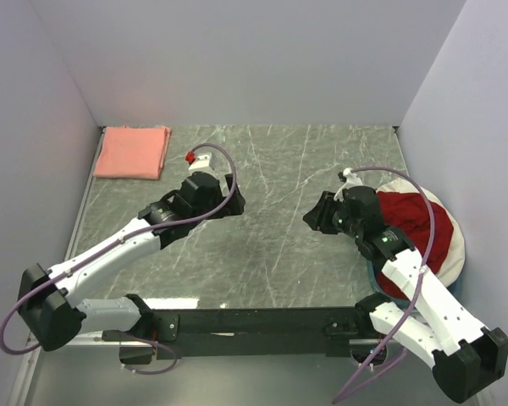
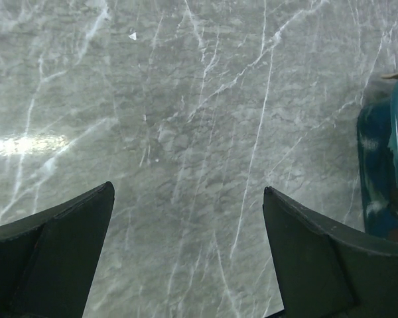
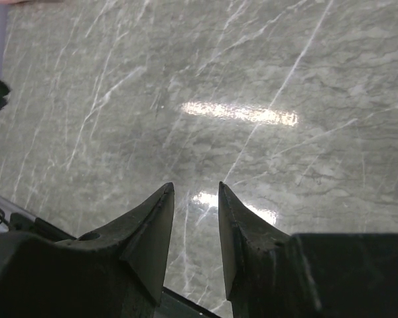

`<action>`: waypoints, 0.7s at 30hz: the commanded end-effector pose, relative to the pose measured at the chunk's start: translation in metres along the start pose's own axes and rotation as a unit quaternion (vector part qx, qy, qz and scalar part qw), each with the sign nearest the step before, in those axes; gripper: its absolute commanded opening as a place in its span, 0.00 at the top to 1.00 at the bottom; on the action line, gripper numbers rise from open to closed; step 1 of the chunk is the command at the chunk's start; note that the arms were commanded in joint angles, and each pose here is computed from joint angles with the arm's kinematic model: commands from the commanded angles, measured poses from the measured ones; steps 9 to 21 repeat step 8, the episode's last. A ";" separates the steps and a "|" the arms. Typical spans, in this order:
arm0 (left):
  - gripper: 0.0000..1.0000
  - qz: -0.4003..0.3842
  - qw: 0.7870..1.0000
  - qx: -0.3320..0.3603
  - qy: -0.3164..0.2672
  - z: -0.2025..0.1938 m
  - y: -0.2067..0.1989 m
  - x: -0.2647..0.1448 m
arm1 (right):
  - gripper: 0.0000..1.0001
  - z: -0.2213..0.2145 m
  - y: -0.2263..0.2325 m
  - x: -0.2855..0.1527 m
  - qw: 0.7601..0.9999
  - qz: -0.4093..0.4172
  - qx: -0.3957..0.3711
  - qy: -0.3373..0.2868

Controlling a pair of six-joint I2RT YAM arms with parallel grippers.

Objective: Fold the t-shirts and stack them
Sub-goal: Reset both grippers

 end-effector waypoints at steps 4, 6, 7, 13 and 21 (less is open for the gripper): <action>0.01 -0.007 0.999 0.045 -0.011 0.010 0.007 -0.024 | 0.61 0.001 -0.003 -0.001 0.999 0.001 0.009 -0.038; 0.01 -0.013 0.998 0.053 -0.011 0.008 0.008 -0.027 | 0.61 0.003 -0.003 -0.003 0.999 -0.004 0.011 -0.045; 0.01 -0.016 0.998 0.055 -0.011 0.007 0.008 -0.027 | 0.61 0.002 -0.003 -0.003 0.999 -0.007 0.011 -0.045; 0.01 -0.018 0.998 0.058 -0.010 0.007 0.008 -0.028 | 0.61 0.003 -0.005 -0.004 0.999 -0.013 0.012 -0.048; 0.01 -0.018 0.998 0.058 -0.010 0.007 0.008 -0.028 | 0.61 0.003 -0.005 -0.004 0.999 -0.013 0.012 -0.048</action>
Point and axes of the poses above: each gripper's point midway between its finger pads, its own x axis out along the fingers, its own y axis along the line the jaws close on, z = x × y, the point moved 7 cm from there along -x, back along the fingers, and after that the axes turned 4 degrees about x, right-handed, at the moved point
